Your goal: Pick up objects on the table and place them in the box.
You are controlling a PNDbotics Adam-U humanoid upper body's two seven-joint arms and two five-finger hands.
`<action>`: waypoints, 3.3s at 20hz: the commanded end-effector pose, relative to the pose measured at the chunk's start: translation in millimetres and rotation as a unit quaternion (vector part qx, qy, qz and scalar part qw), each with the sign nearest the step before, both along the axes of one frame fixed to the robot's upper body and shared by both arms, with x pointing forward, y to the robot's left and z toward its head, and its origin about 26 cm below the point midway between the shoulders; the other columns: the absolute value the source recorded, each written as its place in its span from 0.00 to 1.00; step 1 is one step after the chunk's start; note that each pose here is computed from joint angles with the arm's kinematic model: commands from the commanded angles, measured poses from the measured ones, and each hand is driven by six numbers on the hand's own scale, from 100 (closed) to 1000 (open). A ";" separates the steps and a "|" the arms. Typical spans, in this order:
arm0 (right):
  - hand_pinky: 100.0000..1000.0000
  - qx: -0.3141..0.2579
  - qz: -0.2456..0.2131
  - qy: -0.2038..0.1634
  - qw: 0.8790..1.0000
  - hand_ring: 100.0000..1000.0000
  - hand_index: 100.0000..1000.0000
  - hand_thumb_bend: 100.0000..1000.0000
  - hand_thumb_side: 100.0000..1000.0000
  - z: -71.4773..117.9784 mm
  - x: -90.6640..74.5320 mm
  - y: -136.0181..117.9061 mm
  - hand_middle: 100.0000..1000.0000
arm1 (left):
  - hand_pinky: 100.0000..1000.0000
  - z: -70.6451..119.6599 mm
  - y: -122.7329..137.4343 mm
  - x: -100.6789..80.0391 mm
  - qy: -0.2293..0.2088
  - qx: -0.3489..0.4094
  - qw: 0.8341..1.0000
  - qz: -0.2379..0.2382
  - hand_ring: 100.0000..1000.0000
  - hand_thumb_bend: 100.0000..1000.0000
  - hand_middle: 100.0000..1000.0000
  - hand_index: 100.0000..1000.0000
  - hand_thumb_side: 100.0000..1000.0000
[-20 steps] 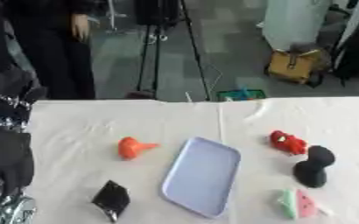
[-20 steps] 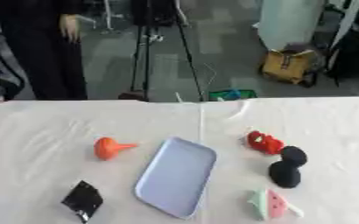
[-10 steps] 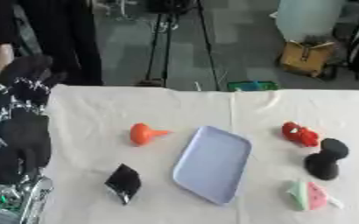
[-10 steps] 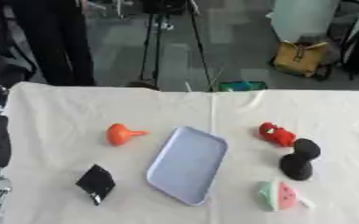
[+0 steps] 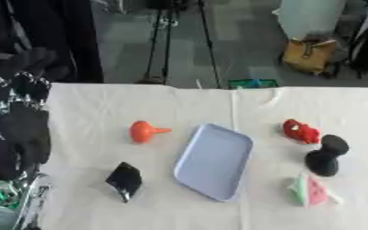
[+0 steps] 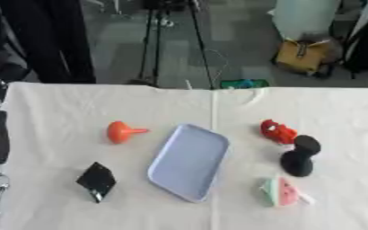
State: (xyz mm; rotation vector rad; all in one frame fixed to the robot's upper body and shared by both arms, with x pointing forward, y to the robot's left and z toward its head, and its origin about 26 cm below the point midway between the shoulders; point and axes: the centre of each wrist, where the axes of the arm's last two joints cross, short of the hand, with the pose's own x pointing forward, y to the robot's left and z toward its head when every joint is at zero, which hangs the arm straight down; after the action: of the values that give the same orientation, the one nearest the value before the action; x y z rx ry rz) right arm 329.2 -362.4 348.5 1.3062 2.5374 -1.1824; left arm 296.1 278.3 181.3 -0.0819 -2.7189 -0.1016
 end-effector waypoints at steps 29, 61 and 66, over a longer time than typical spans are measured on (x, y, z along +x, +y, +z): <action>0.73 -0.298 -0.021 0.193 0.935 0.83 0.87 0.17 1.00 -85.8 46.4 21.9 0.83 | 0.74 5.8 -7.4 -0.6 0.009 0.053 0.998 -0.033 0.76 0.07 0.65 0.72 1.00; 0.64 -0.078 -0.068 0.204 0.974 0.68 0.81 0.03 1.00 -158.1 -9.8 93.7 0.67 | 0.73 3.9 -7.9 -1.2 0.029 0.065 0.997 -0.031 0.74 0.07 0.64 0.71 1.00; 0.65 -0.081 -0.064 0.228 0.968 0.70 0.82 0.12 1.00 -172.2 -15.4 99.0 0.67 | 0.72 4.5 -9.4 -0.8 0.029 0.064 0.997 -0.034 0.74 0.07 0.64 0.71 1.00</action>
State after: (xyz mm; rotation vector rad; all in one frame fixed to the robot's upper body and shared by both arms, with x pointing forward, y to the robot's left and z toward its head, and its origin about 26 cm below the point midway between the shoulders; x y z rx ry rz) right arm 316.5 -262.5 167.3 1.2718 2.6241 -1.8860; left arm 296.6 269.0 178.8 -0.1415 -2.6270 -0.2602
